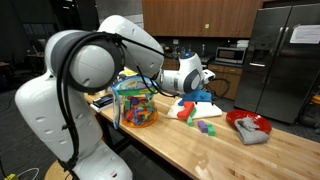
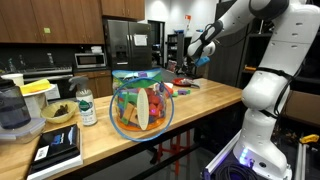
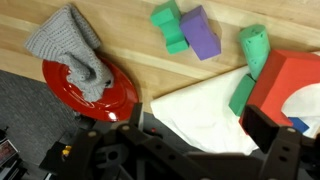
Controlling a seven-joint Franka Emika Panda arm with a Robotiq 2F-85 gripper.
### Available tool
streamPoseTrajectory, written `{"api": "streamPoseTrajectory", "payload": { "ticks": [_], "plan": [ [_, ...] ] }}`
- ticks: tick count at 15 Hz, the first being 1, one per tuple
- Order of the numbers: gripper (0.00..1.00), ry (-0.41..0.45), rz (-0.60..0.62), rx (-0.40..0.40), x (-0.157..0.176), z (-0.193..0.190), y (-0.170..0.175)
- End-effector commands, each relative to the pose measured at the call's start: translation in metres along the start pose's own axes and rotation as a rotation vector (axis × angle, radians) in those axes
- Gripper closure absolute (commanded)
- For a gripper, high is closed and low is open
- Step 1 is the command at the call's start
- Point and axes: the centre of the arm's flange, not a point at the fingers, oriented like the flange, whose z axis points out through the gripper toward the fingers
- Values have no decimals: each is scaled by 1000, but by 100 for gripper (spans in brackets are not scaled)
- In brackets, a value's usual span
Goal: Put the light orange block with a hole at the center into the plastic bag with blocks in it
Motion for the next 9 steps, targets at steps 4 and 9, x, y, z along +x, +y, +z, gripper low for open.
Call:
{"api": "streamPoseTrajectory", "payload": {
  "ticks": [4, 9],
  "plan": [
    [0, -68, 6, 33, -4, 41, 26],
    [0, -85, 14, 40, -12, 52, 14]
  ]
}}
